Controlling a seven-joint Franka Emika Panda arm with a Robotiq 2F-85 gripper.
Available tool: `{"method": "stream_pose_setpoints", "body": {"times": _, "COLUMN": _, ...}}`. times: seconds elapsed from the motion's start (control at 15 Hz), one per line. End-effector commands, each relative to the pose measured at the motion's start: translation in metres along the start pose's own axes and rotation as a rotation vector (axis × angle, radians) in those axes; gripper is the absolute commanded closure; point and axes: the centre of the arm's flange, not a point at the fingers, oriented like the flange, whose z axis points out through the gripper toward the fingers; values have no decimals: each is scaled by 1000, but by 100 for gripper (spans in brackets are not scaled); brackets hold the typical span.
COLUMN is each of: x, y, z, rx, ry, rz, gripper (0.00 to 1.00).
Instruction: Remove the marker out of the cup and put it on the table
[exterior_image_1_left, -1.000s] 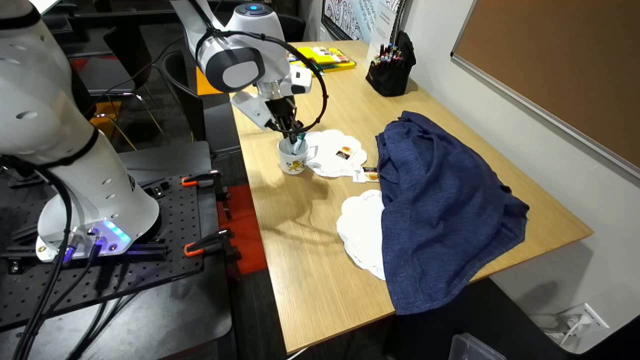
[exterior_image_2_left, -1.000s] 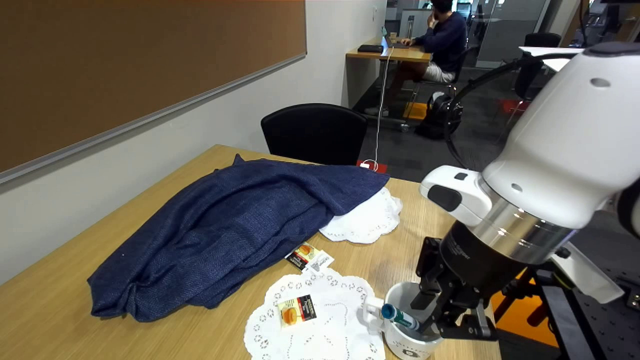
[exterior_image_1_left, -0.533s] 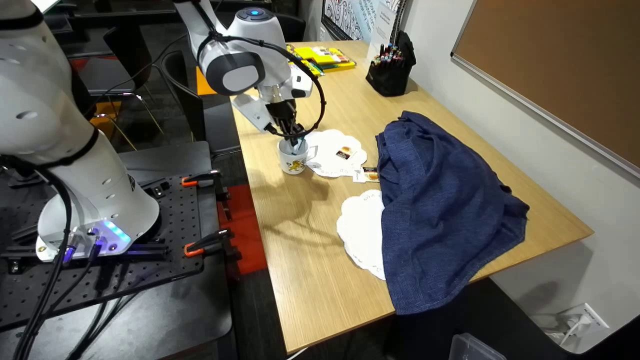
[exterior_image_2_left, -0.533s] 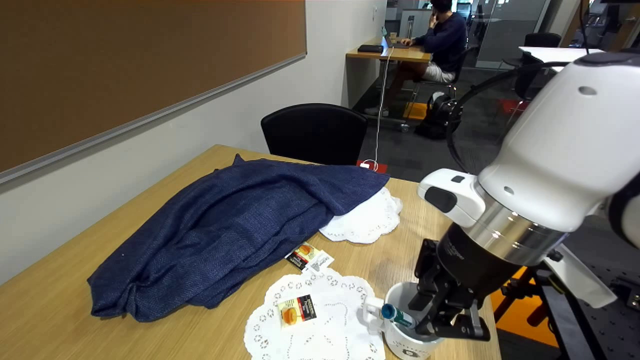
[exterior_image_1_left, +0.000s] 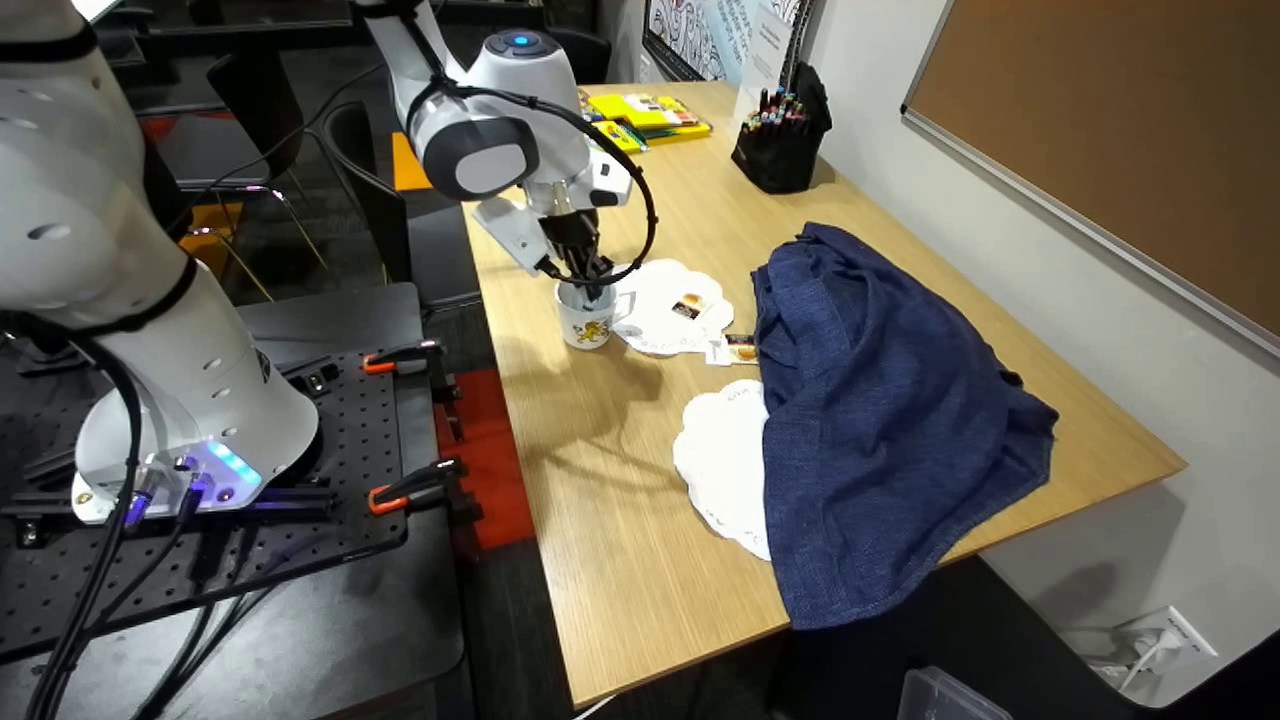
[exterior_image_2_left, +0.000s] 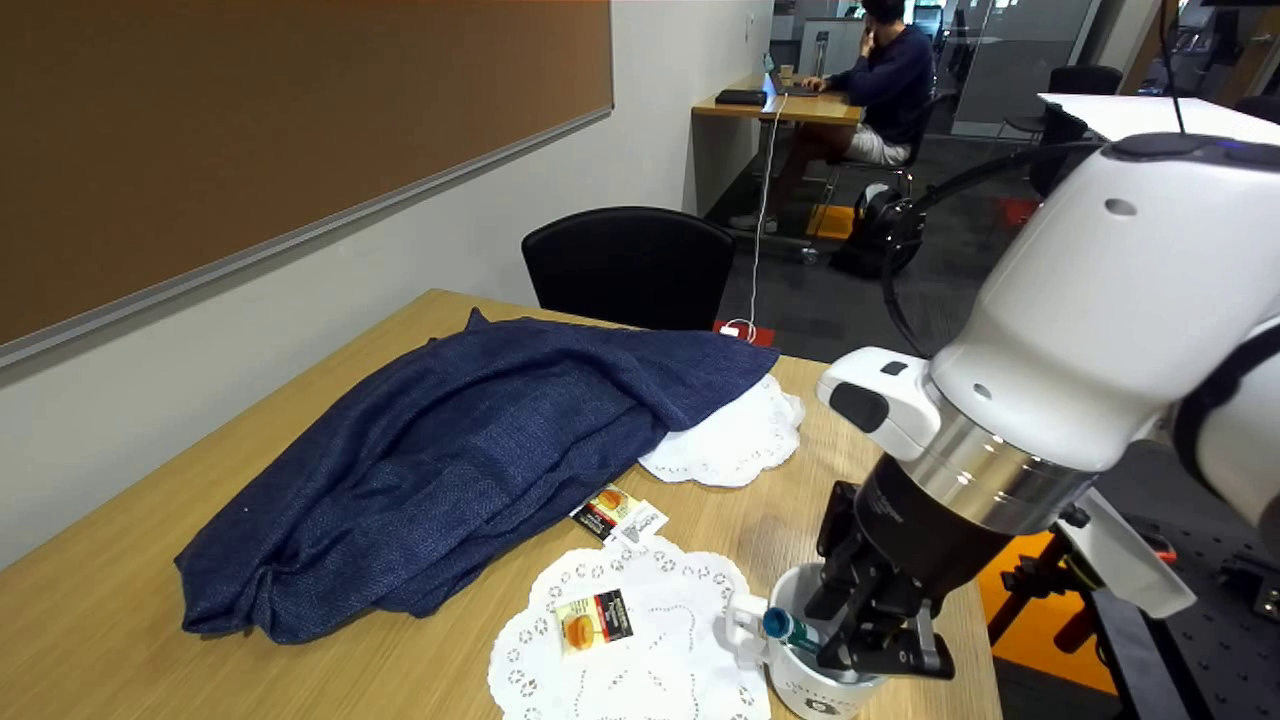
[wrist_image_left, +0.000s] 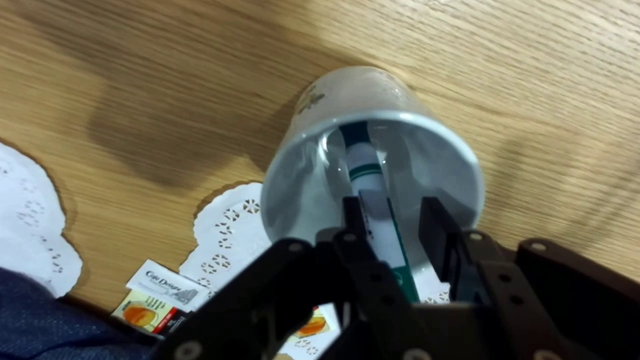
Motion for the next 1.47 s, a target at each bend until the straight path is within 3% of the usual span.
{"method": "stream_pose_setpoints", "body": {"times": 0.0, "x": 6, "y": 9, "z": 12, "rx": 2, "ry": 24, "rz": -2, "gripper": 64}}
{"method": "stream_pose_setpoints", "body": {"times": 0.13, "x": 7, "y": 10, "z": 16, "rx": 5, "ry": 20, "rz": -2, "gripper": 74}}
{"method": "stream_pose_setpoints", "body": {"times": 0.2, "x": 8, "y": 9, "z": 17, "rx": 6, "ry": 18, "rz": -4, "gripper": 90}}
{"method": "stream_pose_setpoints", "body": {"times": 0.33, "x": 10, "y": 9, "z": 18, "rx": 8, "ry": 19, "rz": -6, "gripper": 99}}
{"method": "stream_pose_setpoints", "body": {"times": 0.4, "x": 10, "y": 7, "z": 17, "rx": 8, "ry": 19, "rz": -17, "gripper": 95}}
{"method": "stream_pose_setpoints", "body": {"times": 0.73, "x": 2, "y": 1, "z": -5, "rx": -2, "ry": 39, "rz": -45, "gripper": 95}}
{"method": "stream_pose_setpoints", "body": {"times": 1.4, "x": 4, "y": -5, "z": -94, "rx": -42, "ry": 197, "rz": -21, "gripper": 95}}
